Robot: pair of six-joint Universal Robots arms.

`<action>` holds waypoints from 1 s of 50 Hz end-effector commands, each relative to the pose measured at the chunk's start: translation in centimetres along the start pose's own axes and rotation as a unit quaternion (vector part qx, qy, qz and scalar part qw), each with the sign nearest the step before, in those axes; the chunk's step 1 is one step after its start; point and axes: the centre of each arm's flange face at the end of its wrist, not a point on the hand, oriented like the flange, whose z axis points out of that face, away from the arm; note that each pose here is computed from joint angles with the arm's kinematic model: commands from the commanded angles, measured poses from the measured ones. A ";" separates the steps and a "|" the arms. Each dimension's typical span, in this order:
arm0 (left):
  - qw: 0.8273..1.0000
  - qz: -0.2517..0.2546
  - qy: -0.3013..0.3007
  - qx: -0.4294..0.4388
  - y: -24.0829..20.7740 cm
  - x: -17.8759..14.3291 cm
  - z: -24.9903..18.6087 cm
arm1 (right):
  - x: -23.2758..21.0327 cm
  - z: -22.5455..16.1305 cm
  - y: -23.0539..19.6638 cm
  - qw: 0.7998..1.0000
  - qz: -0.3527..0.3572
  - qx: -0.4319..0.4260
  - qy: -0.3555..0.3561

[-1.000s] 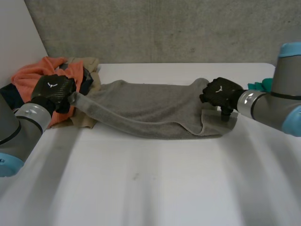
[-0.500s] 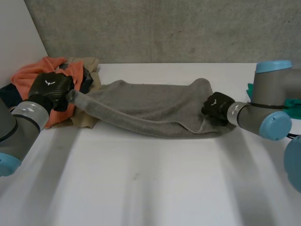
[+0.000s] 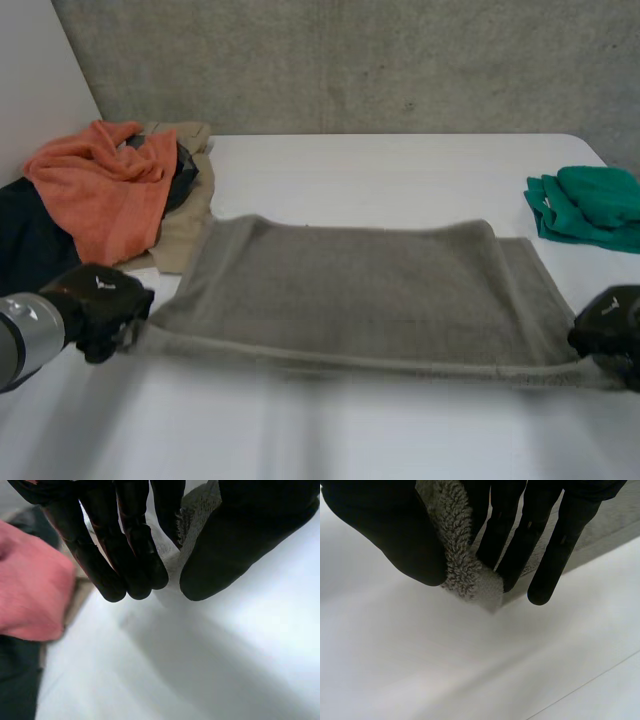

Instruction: Fold the laundry.

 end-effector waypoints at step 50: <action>0.951 -0.041 -0.170 0.255 -9.5 -2.3 11.7 | 7.0 5.7 -8.1 0.919 0.133 0.262 0.264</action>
